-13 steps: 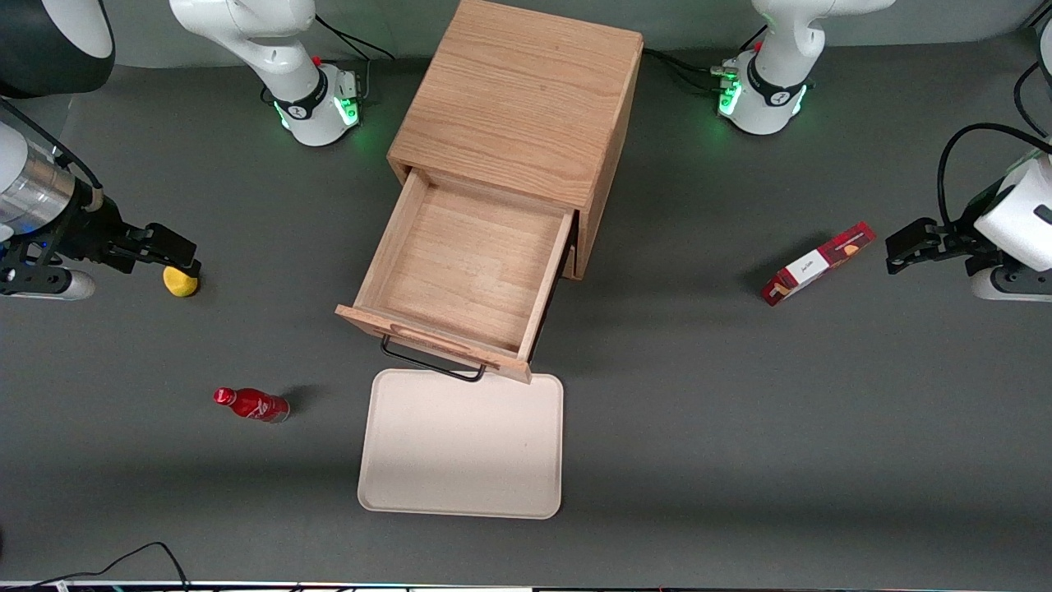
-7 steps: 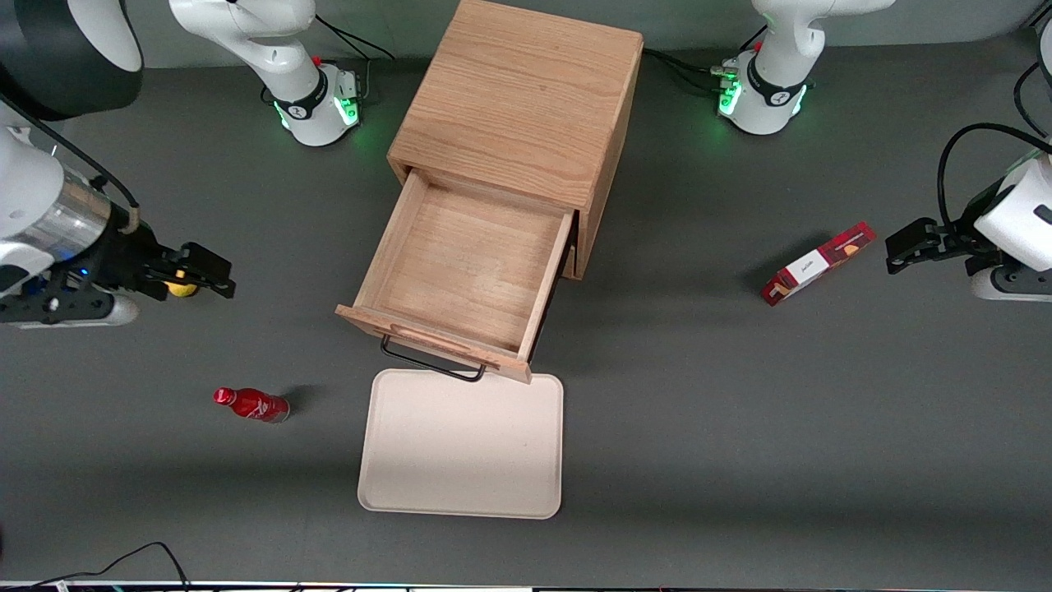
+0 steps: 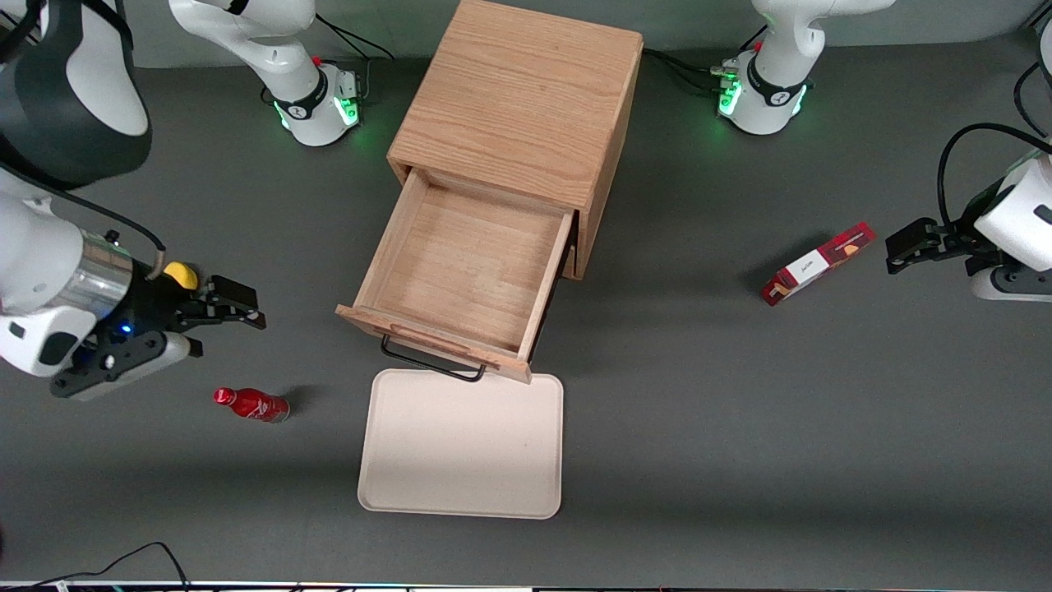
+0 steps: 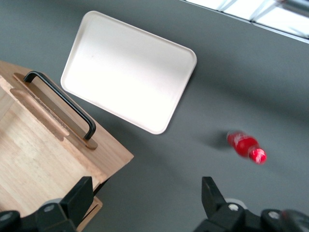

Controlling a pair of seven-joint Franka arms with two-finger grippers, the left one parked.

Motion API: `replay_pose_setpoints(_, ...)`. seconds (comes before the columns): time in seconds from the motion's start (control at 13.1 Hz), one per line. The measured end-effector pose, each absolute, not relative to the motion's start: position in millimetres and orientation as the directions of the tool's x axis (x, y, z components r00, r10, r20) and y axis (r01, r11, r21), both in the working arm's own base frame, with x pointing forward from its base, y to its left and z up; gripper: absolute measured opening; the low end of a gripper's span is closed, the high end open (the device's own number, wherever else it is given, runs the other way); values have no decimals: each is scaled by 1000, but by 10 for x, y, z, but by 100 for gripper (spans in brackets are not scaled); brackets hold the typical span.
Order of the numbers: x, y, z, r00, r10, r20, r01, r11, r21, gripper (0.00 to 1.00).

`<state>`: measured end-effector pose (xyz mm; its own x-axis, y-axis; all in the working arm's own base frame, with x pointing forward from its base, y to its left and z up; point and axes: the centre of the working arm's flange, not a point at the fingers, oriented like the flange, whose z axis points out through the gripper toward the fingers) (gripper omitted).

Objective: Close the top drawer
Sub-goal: 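Move the right gripper to the open drawer's black handle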

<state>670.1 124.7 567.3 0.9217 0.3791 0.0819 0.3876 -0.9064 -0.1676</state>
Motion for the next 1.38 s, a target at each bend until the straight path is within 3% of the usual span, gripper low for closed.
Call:
replay_pose_setpoints(0.61, 7077, 2202, 4910, 817, 559, 139, 572, -759, -312, 100)
replay_pose_setpoints(1.38, 7105, 2685, 4335, 721, 678, 142, 685, -667, -293, 100)
